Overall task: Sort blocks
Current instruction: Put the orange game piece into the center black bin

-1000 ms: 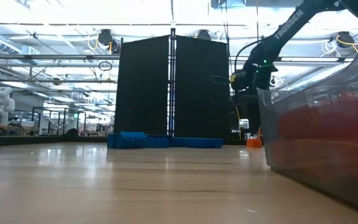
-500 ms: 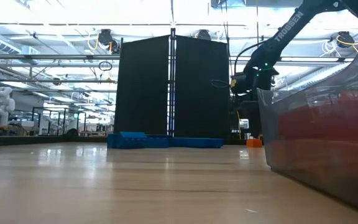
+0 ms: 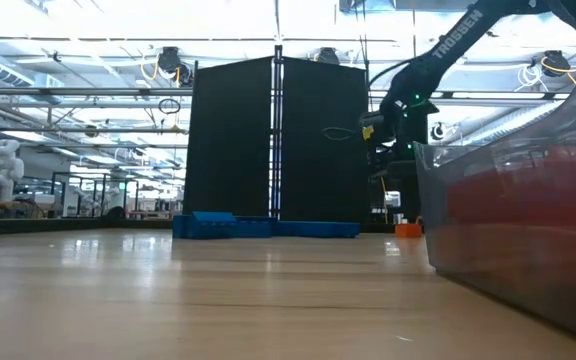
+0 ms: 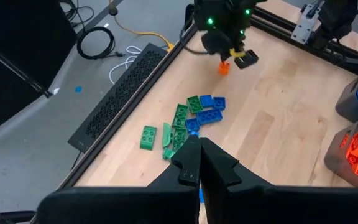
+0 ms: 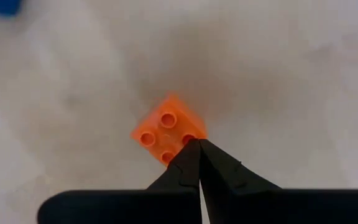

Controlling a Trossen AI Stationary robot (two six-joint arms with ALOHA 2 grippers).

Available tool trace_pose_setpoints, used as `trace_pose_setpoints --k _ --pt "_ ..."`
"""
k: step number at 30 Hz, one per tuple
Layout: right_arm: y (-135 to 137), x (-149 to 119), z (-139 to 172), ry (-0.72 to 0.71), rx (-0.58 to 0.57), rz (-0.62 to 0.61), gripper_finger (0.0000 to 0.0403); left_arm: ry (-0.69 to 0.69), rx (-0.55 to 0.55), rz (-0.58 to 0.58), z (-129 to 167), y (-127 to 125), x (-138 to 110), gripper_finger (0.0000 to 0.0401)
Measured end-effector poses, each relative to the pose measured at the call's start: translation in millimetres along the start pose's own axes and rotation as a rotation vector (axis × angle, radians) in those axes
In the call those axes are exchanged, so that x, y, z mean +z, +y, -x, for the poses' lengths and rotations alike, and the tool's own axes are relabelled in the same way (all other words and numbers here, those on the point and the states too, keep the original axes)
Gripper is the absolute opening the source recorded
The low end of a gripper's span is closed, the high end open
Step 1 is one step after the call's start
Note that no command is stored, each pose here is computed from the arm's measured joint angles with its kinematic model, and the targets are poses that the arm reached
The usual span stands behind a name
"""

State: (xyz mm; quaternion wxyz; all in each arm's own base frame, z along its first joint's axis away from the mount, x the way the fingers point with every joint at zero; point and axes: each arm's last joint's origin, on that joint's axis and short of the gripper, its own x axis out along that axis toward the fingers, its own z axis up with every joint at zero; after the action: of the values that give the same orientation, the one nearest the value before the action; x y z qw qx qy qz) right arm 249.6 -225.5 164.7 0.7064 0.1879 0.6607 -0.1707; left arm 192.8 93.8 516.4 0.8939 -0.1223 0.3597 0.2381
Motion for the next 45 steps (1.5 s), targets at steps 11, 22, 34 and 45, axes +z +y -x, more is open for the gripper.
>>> trace_pose_setpoints --k 11,22,34,45 --pt "90.8 3.7 28.9 -0.103 0.196 0.386 0.0 0.0 -0.004 -0.012 0.0 -1.3 -0.1 0.0" --pt "61.5 -0.4 62.4 -0.207 -0.064 0.082 0.0 0.0 -0.003 -0.011 0.0 -1.4 -0.1 0.0" --pt "36.5 -28.3 21.5 -0.083 -0.119 -0.271 0.0 0.0 -0.006 -0.018 0.1 -2.7 -0.3 0.0" --pt "53.8 -16.5 21.6 -0.222 -0.115 -0.588 0.0 0.0 -0.006 -0.015 0.1 -2.7 -0.3 0.0"
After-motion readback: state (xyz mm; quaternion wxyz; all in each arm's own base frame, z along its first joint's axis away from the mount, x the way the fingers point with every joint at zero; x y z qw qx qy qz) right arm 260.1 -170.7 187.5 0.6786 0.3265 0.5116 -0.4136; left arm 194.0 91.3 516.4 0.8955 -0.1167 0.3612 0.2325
